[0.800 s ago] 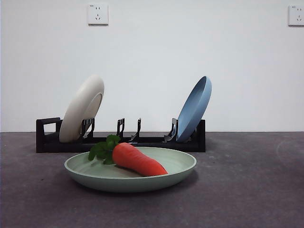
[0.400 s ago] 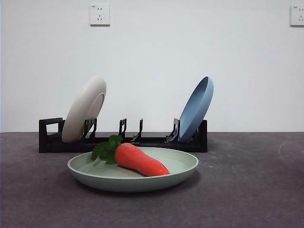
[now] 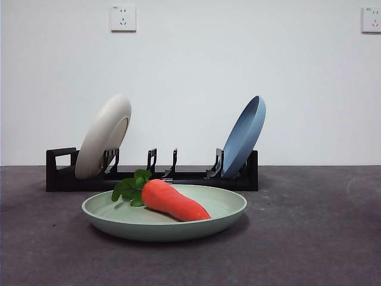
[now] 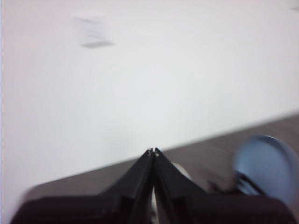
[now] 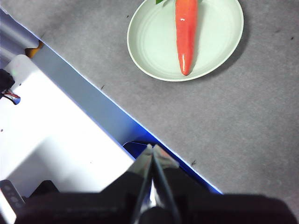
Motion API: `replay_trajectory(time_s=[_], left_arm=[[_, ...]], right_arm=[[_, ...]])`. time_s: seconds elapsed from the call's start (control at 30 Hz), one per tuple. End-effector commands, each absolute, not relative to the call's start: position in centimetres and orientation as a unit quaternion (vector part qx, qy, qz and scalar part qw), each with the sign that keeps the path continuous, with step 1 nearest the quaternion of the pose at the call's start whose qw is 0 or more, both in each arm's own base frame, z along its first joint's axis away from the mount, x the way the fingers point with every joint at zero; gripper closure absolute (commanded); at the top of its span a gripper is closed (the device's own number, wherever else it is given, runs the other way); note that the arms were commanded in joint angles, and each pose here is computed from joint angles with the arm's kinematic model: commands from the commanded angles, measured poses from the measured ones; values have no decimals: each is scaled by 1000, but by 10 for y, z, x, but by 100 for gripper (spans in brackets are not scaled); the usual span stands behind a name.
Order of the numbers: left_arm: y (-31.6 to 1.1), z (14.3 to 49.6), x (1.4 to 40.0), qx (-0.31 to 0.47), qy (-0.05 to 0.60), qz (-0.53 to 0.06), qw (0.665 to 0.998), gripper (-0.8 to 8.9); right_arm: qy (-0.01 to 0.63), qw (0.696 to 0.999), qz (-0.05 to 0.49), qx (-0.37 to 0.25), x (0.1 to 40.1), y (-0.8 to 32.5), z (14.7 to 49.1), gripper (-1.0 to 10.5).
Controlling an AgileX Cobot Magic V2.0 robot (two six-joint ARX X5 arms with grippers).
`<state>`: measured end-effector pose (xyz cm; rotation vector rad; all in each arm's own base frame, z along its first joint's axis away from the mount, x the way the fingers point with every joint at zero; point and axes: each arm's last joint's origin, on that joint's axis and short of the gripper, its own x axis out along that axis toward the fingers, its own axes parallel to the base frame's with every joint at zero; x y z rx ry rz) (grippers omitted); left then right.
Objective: Take the green plate from the plate rack,put the plate on the table,take the carrot from the table,put the carrot in the plate
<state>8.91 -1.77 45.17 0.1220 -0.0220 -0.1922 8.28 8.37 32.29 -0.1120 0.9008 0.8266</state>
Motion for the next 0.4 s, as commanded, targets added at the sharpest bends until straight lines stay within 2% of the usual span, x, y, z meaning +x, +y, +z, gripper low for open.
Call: replay_trajectory(time_s=[0.03, 0.1, 0.23, 0.4], left_arm=[[-8, 431, 78, 71, -40, -45, 996, 816], [-3, 410, 73, 73, -63, -8, 995, 816], [2, 364, 72, 75, -85, 29, 993, 816], [6, 304, 77, 73, -55, 46, 995, 816]], right_arm=[[421, 818, 389, -54, 83, 84, 323, 946], [421, 818, 389, -55, 82, 84, 323, 946], [421, 818, 389, -54, 83, 84, 323, 946], [421, 818, 389, -55, 83, 84, 323, 946]])
